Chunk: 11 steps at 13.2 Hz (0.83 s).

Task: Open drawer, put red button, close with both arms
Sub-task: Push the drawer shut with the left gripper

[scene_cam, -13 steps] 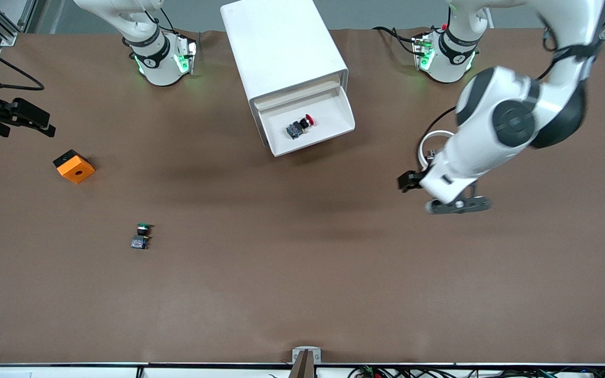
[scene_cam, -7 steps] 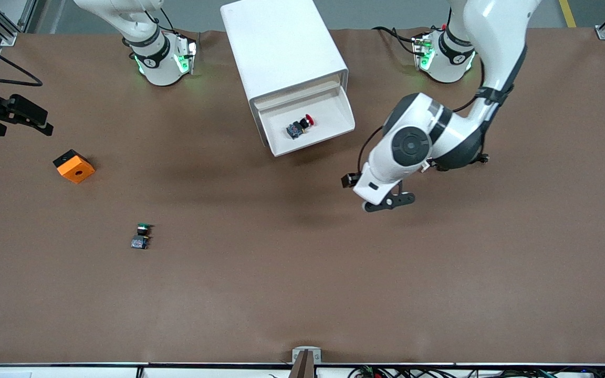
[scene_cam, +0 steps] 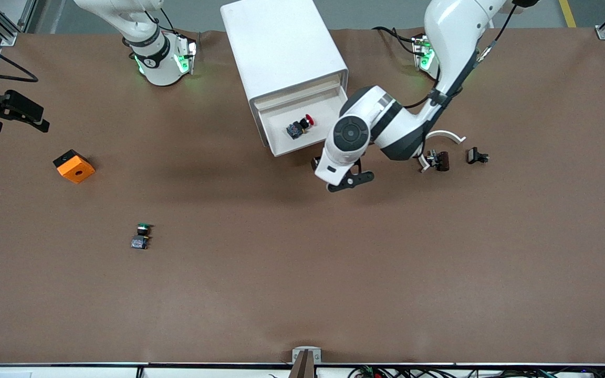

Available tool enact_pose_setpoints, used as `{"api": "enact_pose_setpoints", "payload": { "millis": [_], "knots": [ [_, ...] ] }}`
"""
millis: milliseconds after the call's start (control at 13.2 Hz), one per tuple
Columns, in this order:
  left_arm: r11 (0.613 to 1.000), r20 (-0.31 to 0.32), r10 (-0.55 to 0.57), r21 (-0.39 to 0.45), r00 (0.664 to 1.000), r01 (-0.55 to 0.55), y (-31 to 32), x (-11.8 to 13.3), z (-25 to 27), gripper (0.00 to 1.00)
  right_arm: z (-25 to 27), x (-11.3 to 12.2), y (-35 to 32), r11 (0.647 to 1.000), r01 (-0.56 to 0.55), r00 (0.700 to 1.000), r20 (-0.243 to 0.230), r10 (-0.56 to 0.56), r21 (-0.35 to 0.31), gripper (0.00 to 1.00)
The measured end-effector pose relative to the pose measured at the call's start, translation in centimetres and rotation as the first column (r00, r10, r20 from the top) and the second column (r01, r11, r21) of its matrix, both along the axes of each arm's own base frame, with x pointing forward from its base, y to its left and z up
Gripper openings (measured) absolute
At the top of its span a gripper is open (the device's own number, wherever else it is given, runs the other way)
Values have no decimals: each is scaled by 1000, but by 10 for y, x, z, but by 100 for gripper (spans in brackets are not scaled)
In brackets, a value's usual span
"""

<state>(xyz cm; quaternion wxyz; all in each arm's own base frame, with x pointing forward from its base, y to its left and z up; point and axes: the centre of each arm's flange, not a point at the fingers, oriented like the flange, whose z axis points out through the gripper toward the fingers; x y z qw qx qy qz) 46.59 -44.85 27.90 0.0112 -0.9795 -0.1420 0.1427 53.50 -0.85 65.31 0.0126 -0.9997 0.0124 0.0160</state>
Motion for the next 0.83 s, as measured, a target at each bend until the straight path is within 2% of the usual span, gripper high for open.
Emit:
{"api": "enact_pose_setpoints", "payload": {
  "millis": [227,833],
  "knots": [
    [999,-85,22,-24,996,-24,-19,-24,-1,100,0,0,-1,1000,1,1000,0,-1,0,100],
    [1000,-190,12,-22,982,-17,-74,-95,-1,100,1,0,-1,1000,1,1000,2,-1,0,100]
  ]
}}
